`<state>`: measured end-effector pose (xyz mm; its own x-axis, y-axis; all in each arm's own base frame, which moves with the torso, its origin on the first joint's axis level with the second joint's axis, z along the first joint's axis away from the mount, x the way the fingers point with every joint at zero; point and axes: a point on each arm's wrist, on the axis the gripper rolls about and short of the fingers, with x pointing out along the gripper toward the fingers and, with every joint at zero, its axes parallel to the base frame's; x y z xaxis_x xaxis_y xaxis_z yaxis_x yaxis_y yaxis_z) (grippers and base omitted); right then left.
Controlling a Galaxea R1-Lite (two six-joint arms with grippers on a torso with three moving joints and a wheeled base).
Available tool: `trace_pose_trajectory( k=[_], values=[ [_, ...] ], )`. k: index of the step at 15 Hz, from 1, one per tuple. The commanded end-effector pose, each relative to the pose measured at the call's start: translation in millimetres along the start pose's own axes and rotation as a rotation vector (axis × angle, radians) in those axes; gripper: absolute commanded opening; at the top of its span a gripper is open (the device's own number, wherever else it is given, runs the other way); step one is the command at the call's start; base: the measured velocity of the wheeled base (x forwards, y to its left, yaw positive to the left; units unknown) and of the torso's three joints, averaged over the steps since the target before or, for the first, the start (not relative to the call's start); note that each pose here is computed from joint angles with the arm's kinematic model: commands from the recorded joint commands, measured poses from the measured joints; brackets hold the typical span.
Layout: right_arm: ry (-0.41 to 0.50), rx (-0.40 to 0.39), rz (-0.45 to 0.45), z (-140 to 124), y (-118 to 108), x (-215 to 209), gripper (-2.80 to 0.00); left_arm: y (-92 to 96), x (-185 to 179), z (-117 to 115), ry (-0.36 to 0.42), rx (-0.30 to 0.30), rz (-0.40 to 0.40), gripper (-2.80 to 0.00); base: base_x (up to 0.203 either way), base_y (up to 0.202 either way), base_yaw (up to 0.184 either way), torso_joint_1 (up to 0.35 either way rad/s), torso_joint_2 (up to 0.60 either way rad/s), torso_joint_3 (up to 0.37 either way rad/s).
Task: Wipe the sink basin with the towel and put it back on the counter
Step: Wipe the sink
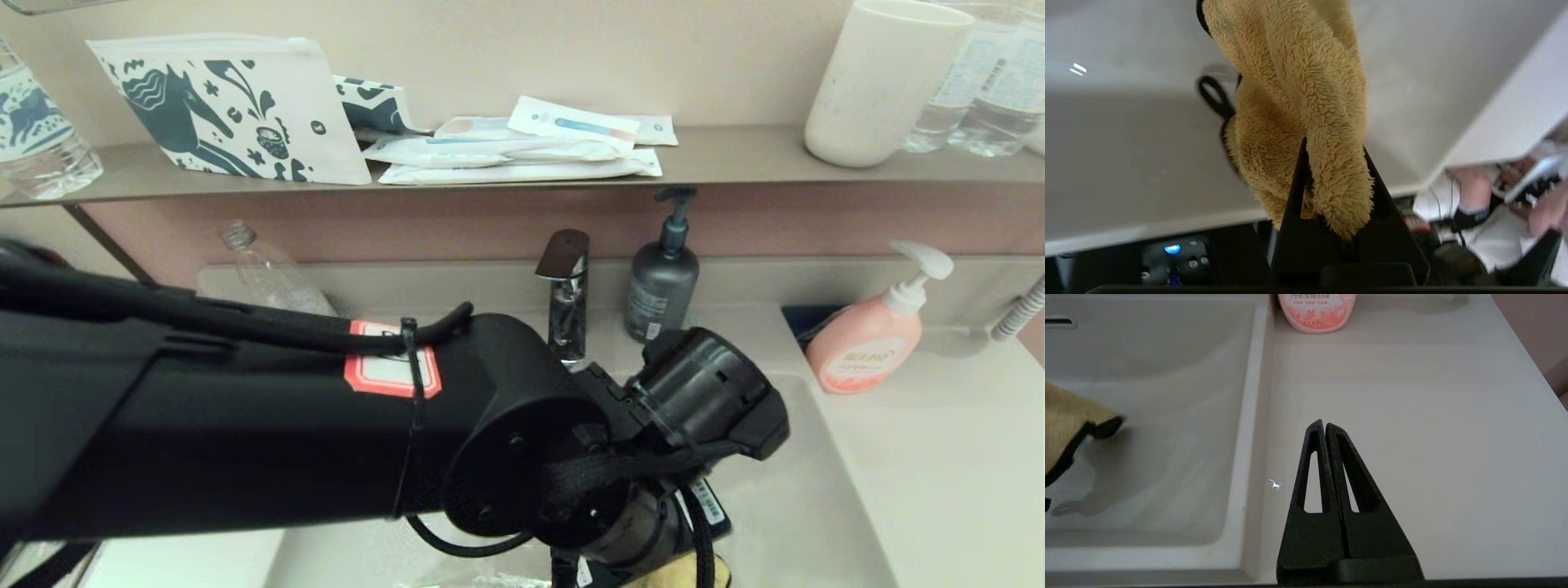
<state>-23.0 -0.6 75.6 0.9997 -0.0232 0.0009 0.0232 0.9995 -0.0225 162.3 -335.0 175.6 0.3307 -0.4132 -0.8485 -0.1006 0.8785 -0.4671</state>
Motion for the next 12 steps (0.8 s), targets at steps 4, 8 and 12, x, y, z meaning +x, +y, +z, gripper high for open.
trace_pose_trajectory(
  k=[4, 8, 12],
  values=[
    [0.001, 0.000, 0.000, 0, 0, 0, -2.80, -6.5, 29, -11, 0.023, 0.012, -0.015, -2.80, 0.000, 0.000, 0.000, 0.000, 0.00, 0.000],
    [0.002, -0.001, 0.000, 0, 0, 0, -2.80, -6.3, 60, -15, 0.028, 0.019, 0.007, -2.80, 0.000, 0.000, 0.000, 0.000, 0.00, 0.000],
    [0.002, 0.000, 0.000, 0, 0, 0, -2.80, -5.3, 71, -38, 0.041, 0.070, 0.044, -2.80, 0.000, 0.000, 0.000, 0.000, 0.00, 0.000]
  ],
)
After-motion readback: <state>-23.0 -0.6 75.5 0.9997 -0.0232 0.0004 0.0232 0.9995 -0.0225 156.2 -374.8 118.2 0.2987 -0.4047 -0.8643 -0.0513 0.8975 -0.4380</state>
